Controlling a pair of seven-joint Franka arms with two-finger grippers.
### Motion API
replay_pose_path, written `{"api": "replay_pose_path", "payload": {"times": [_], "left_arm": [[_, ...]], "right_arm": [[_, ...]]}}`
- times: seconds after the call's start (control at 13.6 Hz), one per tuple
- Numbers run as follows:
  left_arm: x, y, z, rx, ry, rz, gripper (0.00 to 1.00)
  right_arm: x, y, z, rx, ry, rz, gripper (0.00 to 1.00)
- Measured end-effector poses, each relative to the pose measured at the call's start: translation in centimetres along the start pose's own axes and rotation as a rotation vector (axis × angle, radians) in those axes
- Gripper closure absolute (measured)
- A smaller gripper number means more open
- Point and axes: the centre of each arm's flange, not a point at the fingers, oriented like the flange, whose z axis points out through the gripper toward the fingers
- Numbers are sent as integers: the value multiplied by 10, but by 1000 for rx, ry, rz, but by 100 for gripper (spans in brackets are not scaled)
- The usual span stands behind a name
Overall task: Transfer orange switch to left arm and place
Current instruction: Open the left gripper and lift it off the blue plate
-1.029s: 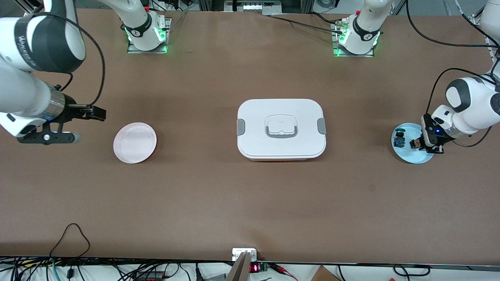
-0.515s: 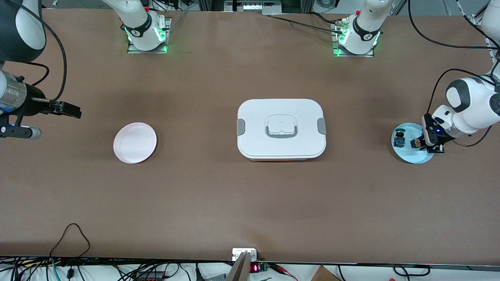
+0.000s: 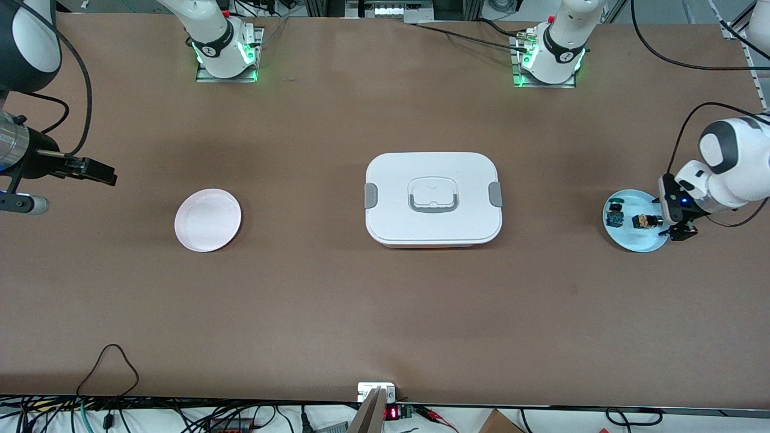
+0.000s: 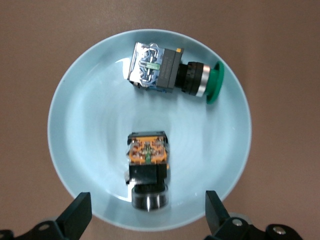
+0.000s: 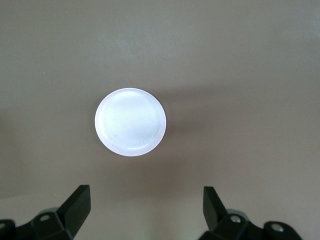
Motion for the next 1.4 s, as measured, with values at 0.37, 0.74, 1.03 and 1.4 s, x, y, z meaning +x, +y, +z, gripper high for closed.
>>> {"api": "replay_pose_path", "payload": {"times": [0.37, 0.74, 1.03, 1.4], "left_arm": [[8, -24, -84, -164, -24, -189, 0], [62, -49, -167, -226, -79, -452, 0], [134, -66, -209, -238, -101, -625, 0], [232, -63, -246, -289, -168, -970, 0]], "right_arm": [[0, 7, 1, 5, -11, 9, 0], [-19, 10, 2, 13, 1, 2, 0], [-40, 0, -7, 20, 23, -38, 0], [-70, 9, -17, 28, 38, -97, 0]]}}
